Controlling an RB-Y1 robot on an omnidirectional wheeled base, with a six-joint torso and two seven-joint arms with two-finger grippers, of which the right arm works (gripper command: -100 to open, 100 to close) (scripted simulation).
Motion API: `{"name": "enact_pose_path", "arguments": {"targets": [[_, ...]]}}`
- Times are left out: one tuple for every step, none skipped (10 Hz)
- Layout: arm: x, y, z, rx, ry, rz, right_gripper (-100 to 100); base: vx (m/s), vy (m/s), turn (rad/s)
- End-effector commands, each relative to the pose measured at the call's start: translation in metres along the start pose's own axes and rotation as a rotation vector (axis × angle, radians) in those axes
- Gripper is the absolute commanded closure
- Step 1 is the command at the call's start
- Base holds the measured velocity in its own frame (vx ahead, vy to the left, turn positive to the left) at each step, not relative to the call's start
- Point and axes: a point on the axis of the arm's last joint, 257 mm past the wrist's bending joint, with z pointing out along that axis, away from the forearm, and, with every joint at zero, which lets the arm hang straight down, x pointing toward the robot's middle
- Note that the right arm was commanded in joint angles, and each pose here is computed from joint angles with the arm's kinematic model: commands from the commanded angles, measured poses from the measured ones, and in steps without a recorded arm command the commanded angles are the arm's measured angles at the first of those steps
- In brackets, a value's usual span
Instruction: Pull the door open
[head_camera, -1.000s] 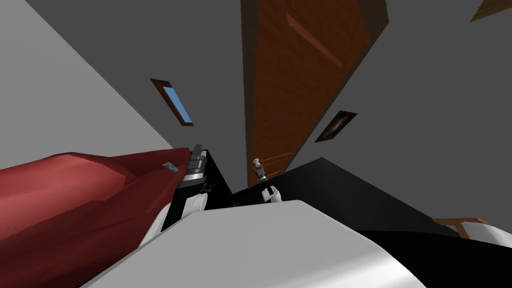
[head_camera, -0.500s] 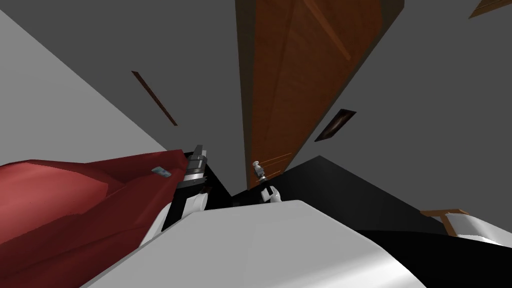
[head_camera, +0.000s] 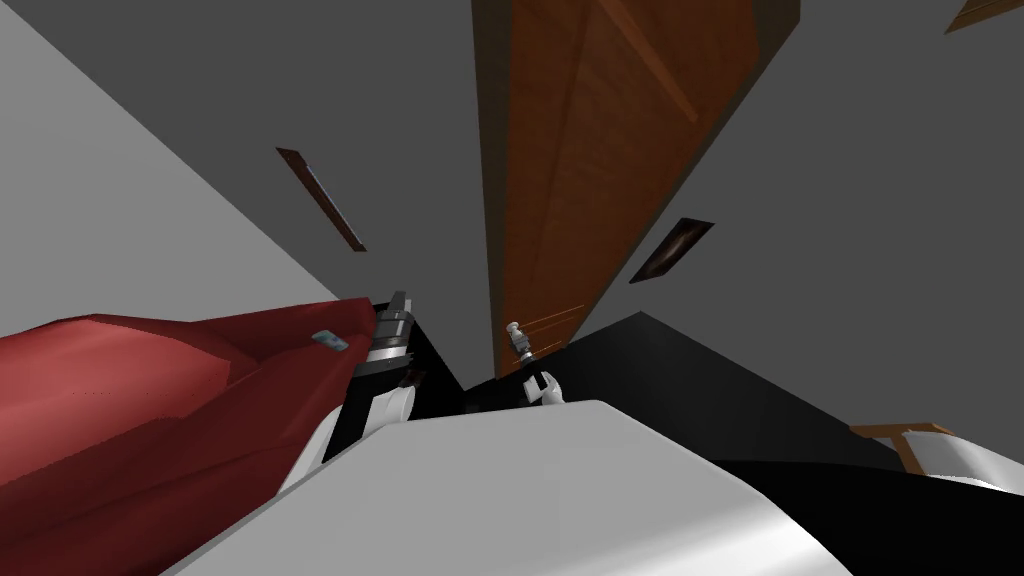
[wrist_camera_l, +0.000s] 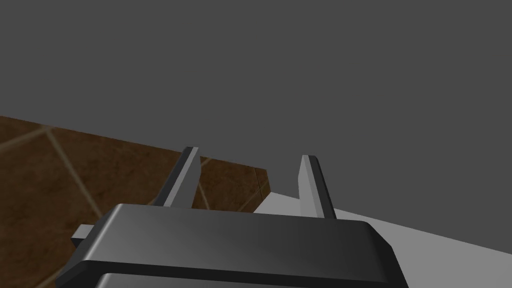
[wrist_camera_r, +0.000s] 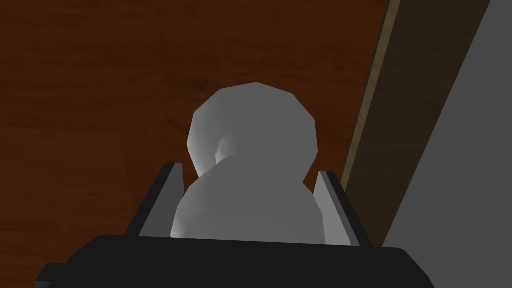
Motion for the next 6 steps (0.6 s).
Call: {"name": "enact_pose_path", "arguments": {"targets": [[0.004,0.001,-0.0035,-0.001,0.010,0.016,100,-0.189,0.017,0.088],[0.004,-0.001,-0.0041,0.001,0.010,0.024,100,-0.171,0.033,0.065],[0.005,-0.003,-0.0048,0.004,0.011,0.031,100,-0.182,0.029,0.074],[0.005,-0.006,-0.0055,0.006,0.011,0.038,100,-0.188,-0.026,0.081],[0.005,-0.009,-0.0066,0.010,0.011,0.053,100,-0.188,-0.024,0.093],[0.006,-0.013,-0.0077,0.014,0.012,0.069,100,-0.155,0.009,0.112]]}}
